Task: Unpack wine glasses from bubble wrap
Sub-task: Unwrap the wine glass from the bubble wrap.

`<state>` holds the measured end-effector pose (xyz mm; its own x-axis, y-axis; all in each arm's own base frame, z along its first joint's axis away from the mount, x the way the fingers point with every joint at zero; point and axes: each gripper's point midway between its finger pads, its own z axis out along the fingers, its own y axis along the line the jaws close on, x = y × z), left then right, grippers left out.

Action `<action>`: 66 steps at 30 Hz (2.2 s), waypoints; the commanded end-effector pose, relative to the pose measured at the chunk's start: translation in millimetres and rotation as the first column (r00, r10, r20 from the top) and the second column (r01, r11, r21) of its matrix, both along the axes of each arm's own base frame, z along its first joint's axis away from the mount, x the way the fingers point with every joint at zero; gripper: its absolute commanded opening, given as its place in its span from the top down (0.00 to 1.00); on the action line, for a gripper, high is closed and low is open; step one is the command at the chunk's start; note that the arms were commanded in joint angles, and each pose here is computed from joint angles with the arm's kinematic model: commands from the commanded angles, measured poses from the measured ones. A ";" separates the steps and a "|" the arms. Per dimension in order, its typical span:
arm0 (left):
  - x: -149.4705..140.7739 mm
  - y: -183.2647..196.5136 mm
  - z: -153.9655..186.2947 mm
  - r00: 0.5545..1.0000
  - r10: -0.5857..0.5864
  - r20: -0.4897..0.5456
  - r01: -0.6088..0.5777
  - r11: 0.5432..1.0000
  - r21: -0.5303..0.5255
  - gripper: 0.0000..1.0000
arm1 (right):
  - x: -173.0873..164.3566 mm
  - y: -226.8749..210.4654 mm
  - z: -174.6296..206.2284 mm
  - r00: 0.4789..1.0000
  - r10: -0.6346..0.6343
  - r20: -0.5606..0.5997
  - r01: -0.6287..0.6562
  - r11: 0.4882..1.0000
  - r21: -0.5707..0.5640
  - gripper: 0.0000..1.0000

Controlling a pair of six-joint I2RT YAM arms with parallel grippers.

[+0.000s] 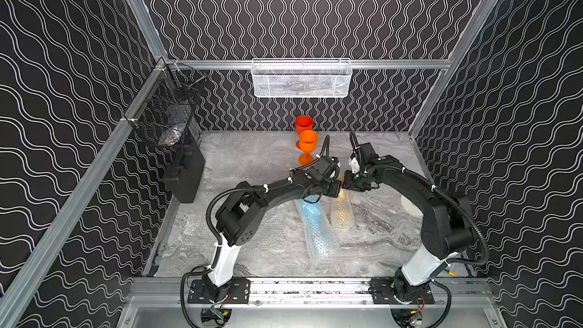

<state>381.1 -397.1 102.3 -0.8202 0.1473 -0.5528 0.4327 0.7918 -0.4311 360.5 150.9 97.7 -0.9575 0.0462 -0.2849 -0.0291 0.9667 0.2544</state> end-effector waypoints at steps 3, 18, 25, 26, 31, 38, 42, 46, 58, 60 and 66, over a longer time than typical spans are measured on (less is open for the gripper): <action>3.8 -8.0 8.2 1.000 -0.011 0.005 0.011 0.999 -0.042 0.91 | -1.1 4.7 -1.3 1.000 0.013 -0.005 -0.014 1.000 -0.024 0.67; 3.0 -5.3 10.2 1.000 -0.010 0.009 0.010 0.999 -0.031 0.90 | 3.1 0.6 -3.0 1.000 0.013 0.005 -0.013 0.998 -0.069 0.86; 4.4 -2.1 9.8 1.000 -0.003 0.015 0.003 1.000 -0.017 0.89 | 3.8 -3.6 -1.4 1.000 0.008 0.019 -0.006 0.996 -0.090 0.94; 4.2 -1.3 9.2 1.000 -0.002 0.015 0.002 1.000 -0.013 0.89 | 3.8 -4.0 -1.5 1.000 0.007 0.021 -0.005 0.996 -0.092 0.95; 4.1 2.2 7.0 1.000 0.004 0.015 -0.004 1.000 0.000 0.87 | 4.6 -4.8 0.0 1.000 0.004 0.026 -0.001 0.996 -0.092 0.96; 5.7 8.5 6.3 0.999 0.023 0.024 -0.024 1.000 0.016 0.84 | 4.1 -6.2 0.8 1.000 -0.005 0.030 0.007 0.997 -0.078 0.96; 5.8 8.4 4.3 0.999 0.028 0.017 -0.028 1.000 0.011 0.66 | 3.8 -2.2 1.6 1.000 -0.004 0.029 0.005 0.999 -0.047 0.96; 5.4 4.7 1.6 1.000 0.024 0.003 -0.024 1.000 -0.008 0.57 | 3.6 1.9 3.3 1.000 -0.001 0.031 0.002 1.000 -0.022 0.96; 6.0 -1.8 -12.7 0.999 0.019 -0.031 -0.020 1.000 -0.023 0.64 | 3.0 2.9 3.1 1.000 -0.005 0.026 0.005 1.000 0.009 0.96; 7.0 0.8 -10.7 0.999 0.025 -0.022 -0.026 0.999 -0.021 0.73 | 3.1 0.5 2.6 1.000 -0.010 0.027 0.010 1.000 0.001 0.96; 11.0 8.5 -4.6 0.999 0.046 0.003 -0.046 0.999 -0.015 0.88 | 5.2 -5.0 4.7 0.999 -0.023 0.034 0.023 1.000 -0.002 0.96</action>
